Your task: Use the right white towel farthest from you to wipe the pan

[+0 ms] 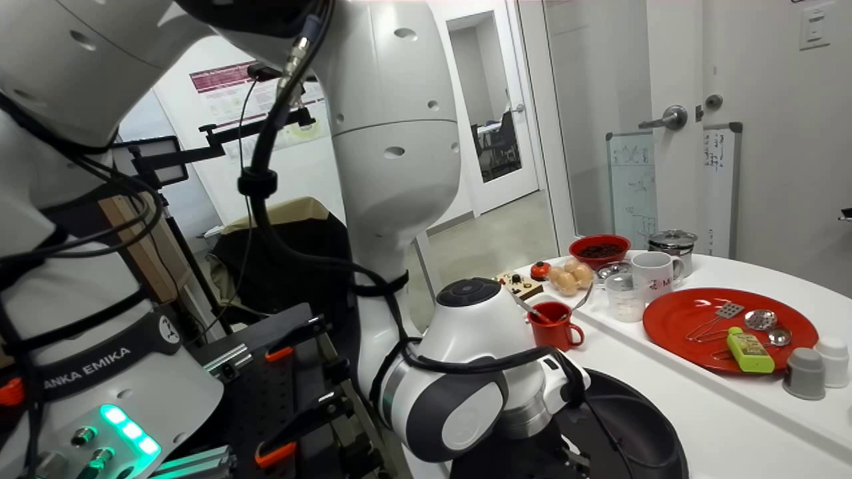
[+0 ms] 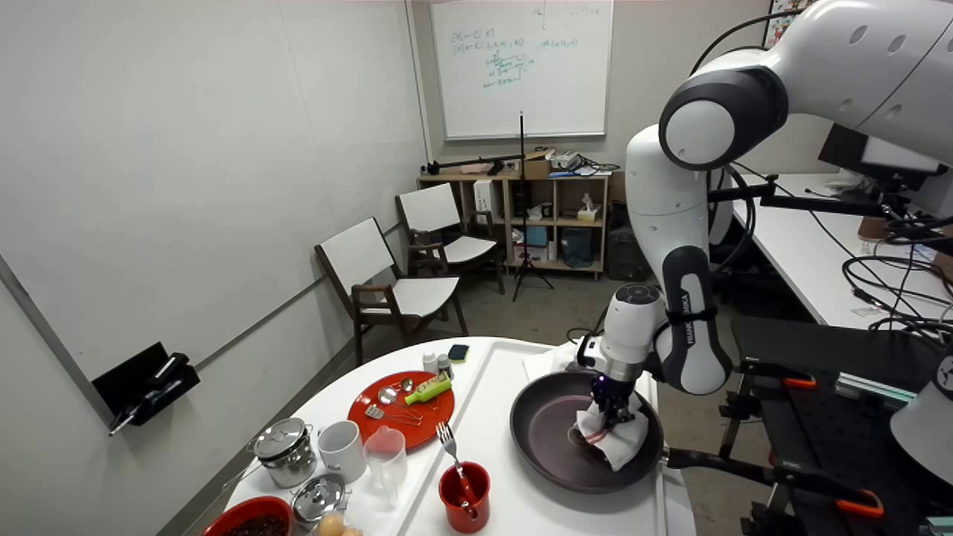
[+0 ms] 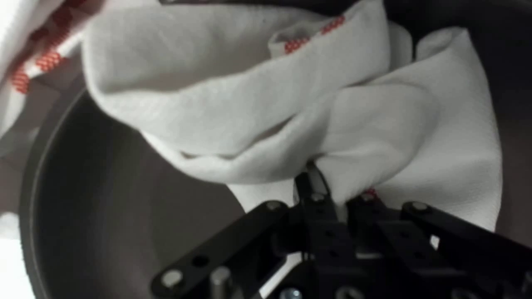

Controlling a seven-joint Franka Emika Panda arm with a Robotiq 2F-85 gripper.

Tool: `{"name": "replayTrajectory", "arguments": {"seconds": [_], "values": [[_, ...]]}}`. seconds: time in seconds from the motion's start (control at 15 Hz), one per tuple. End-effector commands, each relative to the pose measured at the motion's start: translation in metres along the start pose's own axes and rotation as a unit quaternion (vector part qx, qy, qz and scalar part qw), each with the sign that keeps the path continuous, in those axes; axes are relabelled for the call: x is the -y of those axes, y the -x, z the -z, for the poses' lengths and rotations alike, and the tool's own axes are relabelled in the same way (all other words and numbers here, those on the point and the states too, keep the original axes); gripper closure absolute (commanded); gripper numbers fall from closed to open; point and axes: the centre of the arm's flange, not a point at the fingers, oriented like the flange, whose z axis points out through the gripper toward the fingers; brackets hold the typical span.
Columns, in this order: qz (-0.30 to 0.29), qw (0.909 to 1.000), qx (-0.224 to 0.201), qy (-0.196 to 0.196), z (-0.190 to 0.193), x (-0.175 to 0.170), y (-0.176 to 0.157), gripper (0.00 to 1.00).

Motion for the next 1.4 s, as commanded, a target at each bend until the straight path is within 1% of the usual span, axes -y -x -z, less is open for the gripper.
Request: {"name": "replayTrajectory", "arguments": {"seconds": [0.0,0.13,0.8,1.13,1.33], "values": [[0.003,1.0,0.009,-0.001,-0.021,0.025,0.018,0.98],[0.003,0.9999,0.006,0.009,-0.017,0.021,0.01,0.98],[0.001,0.9994,-0.01,0.034,-0.004,0.001,-0.029,0.98],[0.0,0.9987,-0.019,0.046,-0.004,-0.01,-0.044,0.98],[0.0,0.9989,-0.019,0.044,-0.009,-0.013,-0.052,0.98]]}}
